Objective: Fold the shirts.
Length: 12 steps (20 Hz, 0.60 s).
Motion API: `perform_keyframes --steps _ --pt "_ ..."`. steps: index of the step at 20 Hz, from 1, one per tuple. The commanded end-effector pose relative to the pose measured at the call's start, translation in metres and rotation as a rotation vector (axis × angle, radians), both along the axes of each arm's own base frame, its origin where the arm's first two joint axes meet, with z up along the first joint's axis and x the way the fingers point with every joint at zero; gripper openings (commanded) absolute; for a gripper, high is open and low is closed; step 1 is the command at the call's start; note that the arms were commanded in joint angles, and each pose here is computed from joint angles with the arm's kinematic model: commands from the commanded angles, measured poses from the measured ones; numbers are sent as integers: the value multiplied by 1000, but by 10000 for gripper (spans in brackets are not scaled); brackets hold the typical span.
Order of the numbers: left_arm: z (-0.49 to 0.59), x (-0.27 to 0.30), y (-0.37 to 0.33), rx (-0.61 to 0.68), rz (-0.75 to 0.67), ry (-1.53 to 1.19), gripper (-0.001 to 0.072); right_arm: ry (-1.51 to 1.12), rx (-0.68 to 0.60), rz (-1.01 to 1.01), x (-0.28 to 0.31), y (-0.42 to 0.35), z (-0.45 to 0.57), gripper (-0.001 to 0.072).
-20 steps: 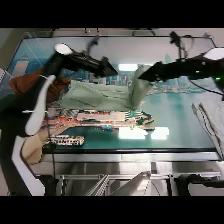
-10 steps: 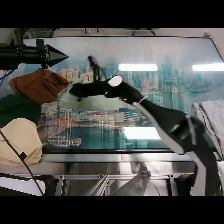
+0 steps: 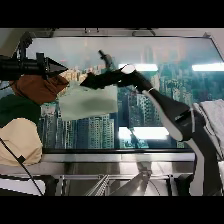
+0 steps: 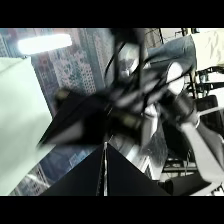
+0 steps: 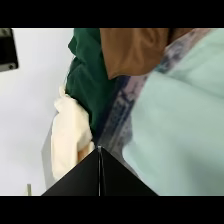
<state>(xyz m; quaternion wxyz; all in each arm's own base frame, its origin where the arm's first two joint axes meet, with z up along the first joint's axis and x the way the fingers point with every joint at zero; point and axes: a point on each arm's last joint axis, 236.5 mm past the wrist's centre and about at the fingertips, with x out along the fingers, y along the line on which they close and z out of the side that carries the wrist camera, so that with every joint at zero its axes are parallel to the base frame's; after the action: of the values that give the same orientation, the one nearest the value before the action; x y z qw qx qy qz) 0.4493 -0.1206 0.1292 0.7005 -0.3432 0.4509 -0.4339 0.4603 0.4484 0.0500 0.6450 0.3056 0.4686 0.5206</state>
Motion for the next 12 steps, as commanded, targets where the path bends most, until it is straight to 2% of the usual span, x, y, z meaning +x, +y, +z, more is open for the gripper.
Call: perform_keyframes --steps 1,5,6,7,8,9,12 --pt "-2 -12 6 0 -45 0 4 59 -185 -10 10 -106 4 20" --pt "-2 -12 10 3 -41 -7 4 115 -519 -121 7 -194 -55 26" --pt "-2 -11 8 3 -41 -9 4 159 -567 -132 3 -202 -74 95" --pt "-1 -11 7 3 -44 -9 4 189 -579 -137 0 -204 -90 393" --pt "-1 -12 7 2 -45 -9 4 213 -586 -138 0 -204 -105 618" --pt "-1 -12 7 2 -45 -9 4 237 -589 -131 -2 -202 -118 650" --pt "-1 -12 6 2 -47 -8 4 328 -512 -89 -12 -176 -146 650"
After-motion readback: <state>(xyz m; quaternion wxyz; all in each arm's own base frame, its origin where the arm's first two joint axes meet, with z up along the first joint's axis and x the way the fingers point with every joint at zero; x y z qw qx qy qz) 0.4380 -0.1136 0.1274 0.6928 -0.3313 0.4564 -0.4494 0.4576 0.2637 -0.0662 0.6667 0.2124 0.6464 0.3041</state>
